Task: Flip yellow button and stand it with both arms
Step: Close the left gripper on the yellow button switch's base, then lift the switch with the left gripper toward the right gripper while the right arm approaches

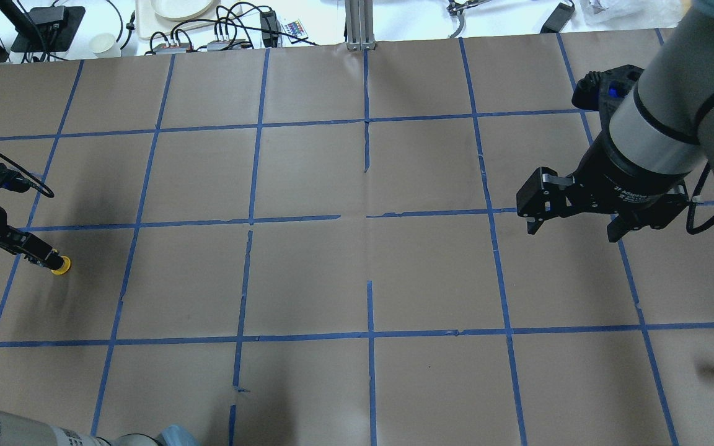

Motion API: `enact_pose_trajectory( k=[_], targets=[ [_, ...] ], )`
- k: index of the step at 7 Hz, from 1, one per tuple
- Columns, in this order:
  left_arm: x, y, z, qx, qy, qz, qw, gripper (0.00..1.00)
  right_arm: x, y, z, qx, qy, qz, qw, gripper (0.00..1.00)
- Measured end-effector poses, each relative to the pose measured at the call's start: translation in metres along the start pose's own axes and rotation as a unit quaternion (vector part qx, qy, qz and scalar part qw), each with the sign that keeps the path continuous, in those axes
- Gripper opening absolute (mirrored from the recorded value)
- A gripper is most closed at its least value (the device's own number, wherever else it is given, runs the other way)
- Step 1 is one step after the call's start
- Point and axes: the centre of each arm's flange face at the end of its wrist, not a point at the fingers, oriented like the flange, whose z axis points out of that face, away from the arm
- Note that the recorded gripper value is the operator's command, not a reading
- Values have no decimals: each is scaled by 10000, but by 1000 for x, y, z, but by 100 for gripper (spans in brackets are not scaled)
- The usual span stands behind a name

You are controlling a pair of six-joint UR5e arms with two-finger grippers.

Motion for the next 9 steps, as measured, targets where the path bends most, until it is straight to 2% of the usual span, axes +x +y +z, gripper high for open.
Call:
enact_pose_trajectory(
  k=[1,3,7,8,9],
  targets=[
    [0,0,0,-6,6,22,10000,50,0,0,-1,11,-2,-3,10000,100],
    [1,0,0,-19,20,68,10000,4,0,0,0,23,-21,-18,10000,100],
    [9,-2,-15,61,10,72,10000,2,0,0,0,19,-33,-19,10000,100],
    [24,-3,-28,112,165,72,9998,2,0,0,0,21,-41,-15,10000,100],
    [46,-4,-42,189,545,30,9983,2,0,0,0,20,-22,-8,10000,100]
  ],
)
